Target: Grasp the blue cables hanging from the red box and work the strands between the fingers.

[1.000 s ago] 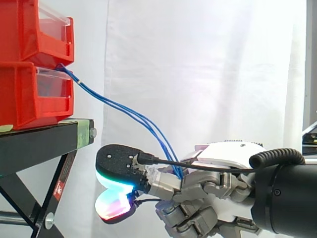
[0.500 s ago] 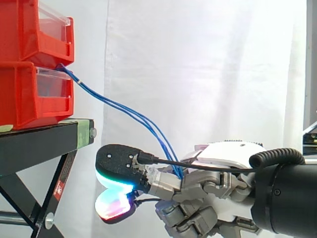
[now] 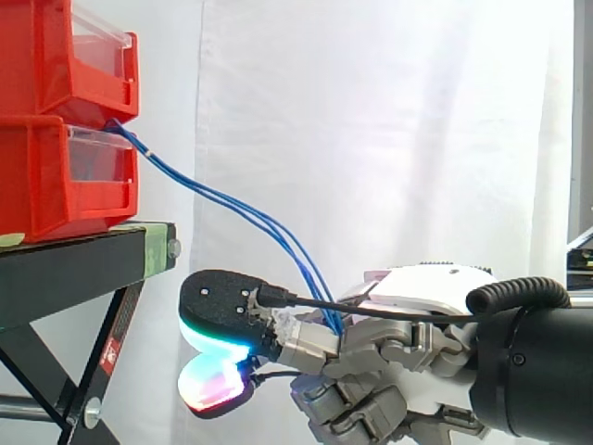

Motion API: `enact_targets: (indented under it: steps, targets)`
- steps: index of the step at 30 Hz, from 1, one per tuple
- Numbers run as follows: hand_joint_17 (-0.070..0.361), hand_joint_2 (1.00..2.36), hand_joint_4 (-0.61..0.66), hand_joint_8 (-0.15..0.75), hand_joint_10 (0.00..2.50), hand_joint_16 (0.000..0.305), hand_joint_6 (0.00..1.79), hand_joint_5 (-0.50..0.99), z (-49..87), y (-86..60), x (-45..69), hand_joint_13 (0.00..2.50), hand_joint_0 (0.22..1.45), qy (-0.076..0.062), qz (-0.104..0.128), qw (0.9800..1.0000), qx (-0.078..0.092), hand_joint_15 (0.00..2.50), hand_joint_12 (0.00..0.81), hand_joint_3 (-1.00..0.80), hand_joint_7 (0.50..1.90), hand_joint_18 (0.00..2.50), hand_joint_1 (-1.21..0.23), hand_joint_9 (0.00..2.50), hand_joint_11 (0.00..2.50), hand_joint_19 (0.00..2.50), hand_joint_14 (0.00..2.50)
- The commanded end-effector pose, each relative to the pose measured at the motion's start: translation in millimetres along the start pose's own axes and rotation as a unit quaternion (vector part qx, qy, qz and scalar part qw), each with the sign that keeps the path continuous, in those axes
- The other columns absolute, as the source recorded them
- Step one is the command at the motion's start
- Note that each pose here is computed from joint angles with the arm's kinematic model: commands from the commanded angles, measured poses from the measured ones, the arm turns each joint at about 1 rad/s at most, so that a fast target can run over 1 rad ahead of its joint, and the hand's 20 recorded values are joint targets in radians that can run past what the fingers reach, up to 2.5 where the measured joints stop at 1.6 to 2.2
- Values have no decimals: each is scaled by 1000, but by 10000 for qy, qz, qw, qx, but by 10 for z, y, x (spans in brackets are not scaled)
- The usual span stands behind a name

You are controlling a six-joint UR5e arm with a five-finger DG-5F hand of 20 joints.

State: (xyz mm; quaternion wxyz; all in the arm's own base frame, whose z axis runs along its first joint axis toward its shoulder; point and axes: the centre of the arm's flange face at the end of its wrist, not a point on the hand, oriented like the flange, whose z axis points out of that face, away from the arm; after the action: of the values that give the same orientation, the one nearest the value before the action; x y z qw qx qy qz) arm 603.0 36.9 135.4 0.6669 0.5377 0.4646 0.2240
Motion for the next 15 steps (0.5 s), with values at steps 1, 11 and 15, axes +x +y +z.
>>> enact_targets:
  steps: [1, 11, 15]
  targets:
    - [125, 1000, 221, 439, 2500, 56, 11, -141, 6, 0, -5, 1472, 769, -7, 3, 10000, 1, 1590, 486, -1000, 1008, 1788, -521, 1051, 2500, 833, 2500]
    - [125, 1000, 227, 439, 2500, 56, 11, -143, -3, -3, -1, 1472, 770, 2, -4, 10000, 2, 1590, 486, -1000, 1020, 1788, -519, 1051, 2500, 833, 2500]
    - [125, 1000, 229, 439, 2500, 56, 11, -142, -3, -3, -1, 1472, 771, 2, -4, 10000, 2, 1590, 486, -1000, 1021, 1788, -518, 1051, 2500, 833, 2500]
